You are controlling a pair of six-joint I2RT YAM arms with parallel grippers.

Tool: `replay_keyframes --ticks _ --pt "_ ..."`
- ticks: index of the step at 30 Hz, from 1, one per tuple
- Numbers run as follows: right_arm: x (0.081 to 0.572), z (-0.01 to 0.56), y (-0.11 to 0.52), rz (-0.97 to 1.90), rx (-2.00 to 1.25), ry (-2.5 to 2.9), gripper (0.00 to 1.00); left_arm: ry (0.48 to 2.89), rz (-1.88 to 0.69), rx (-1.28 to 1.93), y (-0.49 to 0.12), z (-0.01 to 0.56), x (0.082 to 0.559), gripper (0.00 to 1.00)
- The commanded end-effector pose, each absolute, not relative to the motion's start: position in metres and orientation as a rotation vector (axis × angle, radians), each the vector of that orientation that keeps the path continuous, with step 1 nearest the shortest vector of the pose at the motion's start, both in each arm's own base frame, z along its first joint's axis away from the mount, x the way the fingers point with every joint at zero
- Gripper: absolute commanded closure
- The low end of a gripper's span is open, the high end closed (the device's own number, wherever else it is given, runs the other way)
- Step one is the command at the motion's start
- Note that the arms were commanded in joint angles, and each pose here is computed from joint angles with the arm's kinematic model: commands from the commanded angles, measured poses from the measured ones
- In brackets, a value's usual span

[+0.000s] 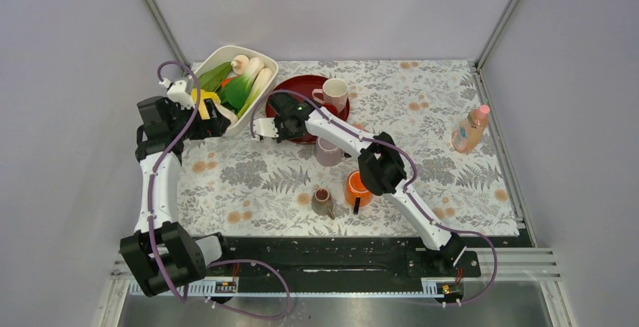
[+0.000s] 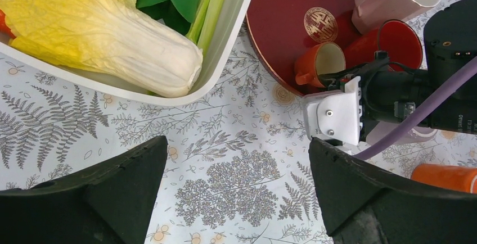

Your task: Turn the mug right side up

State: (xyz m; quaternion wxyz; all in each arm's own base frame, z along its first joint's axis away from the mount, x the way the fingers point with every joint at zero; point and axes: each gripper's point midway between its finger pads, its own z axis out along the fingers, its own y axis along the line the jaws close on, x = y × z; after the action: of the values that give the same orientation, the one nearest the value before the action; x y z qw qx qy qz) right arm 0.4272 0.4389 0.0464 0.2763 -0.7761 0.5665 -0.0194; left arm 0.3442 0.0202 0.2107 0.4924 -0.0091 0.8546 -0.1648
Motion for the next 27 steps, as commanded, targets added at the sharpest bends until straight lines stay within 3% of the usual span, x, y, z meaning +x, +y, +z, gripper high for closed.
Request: replay_keyframes --ticks 1,10,14,18,27 --pt "0.436 0.071 0.439 -0.09 -2.067 1.477 1.0 1.988 -0.41 0.058 0.014 0.232 0.349 0.01" --pt "0.423 0.086 0.424 -0.097 -2.152 1.456 0.92 1.982 -0.433 0.063 0.011 0.234 0.349 0.01" --pt "0.421 0.079 0.422 -0.089 -2.157 1.48 0.75 1.987 -0.433 0.064 0.011 0.234 0.349 0.01" --pt "0.426 0.092 0.426 -0.098 -2.082 1.5 0.46 1.996 -0.444 0.08 0.009 0.232 0.348 0.01" --pt "0.431 0.181 0.432 -0.131 -1.81 1.487 0.32 1.986 -0.404 0.228 -0.007 0.259 0.345 0.01"
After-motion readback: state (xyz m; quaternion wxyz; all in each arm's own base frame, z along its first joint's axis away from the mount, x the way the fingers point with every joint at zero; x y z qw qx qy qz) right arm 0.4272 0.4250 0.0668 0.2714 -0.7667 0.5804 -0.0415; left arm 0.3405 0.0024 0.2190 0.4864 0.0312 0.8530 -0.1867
